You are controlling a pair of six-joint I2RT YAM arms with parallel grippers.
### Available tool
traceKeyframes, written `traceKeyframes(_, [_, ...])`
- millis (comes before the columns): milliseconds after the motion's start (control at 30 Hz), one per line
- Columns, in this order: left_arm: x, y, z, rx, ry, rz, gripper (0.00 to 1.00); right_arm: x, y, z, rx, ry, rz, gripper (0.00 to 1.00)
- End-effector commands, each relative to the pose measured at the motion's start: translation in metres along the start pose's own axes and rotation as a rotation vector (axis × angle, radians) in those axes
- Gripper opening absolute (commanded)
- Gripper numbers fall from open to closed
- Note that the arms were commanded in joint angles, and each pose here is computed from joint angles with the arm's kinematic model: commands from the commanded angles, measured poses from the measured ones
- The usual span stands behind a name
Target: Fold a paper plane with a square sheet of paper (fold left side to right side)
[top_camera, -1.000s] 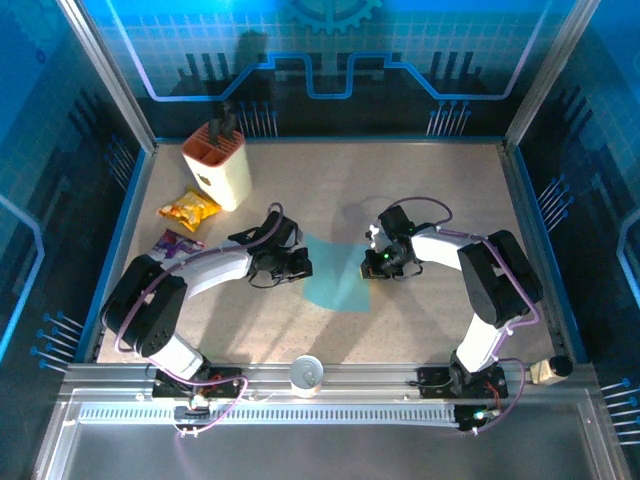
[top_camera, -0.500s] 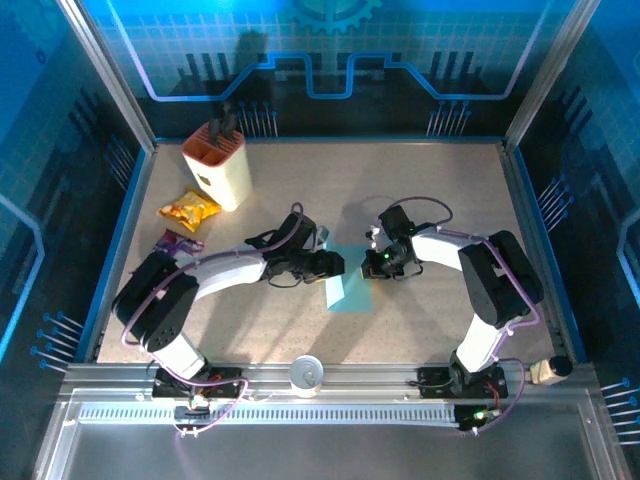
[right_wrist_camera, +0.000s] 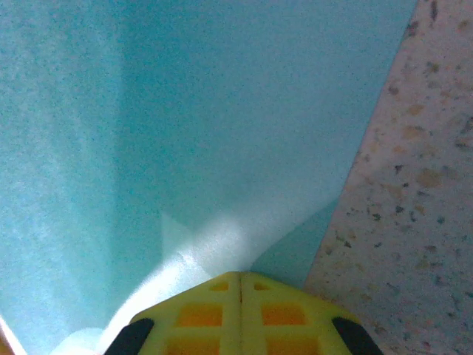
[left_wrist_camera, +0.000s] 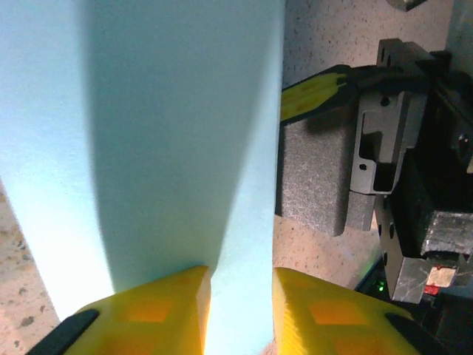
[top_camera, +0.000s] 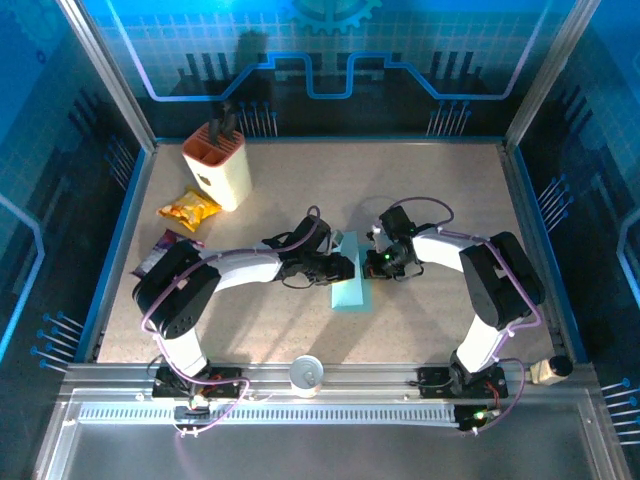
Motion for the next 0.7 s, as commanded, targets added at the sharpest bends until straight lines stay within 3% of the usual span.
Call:
traceKeyframes(0, [-0.001,0.000,0.001,-0.009,0.048,-0.005,0.16,0.001,-0.009,-0.003,-0.017,-0.019,0.019,0.00])
traceKeyframes(167, [-0.002,-0.001,0.003,-0.006,0.062,-0.005,0.07,0.007,-0.005,0.002,-0.006,0.014,-0.008,0.00])
traceKeyframes(533, [0.000,-0.002,0.002,-0.015,0.054,-0.004,0.05,0.048,0.001,0.005,0.001,0.037,-0.133,0.00])
traceKeyframes(667, [0.002,-0.002,0.000,-0.024,0.047,-0.004,0.05,0.058,-0.006,-0.003,-0.002,0.143,-0.159,0.19])
Point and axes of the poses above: each hand's point on the last joint's axis, 136 mm out from that joint toward the fingers, its own x axis back along the fingers, its own z axis along the line the jaws close on, y = z × x, the point moved 10 cm from there along x, back along the fingers
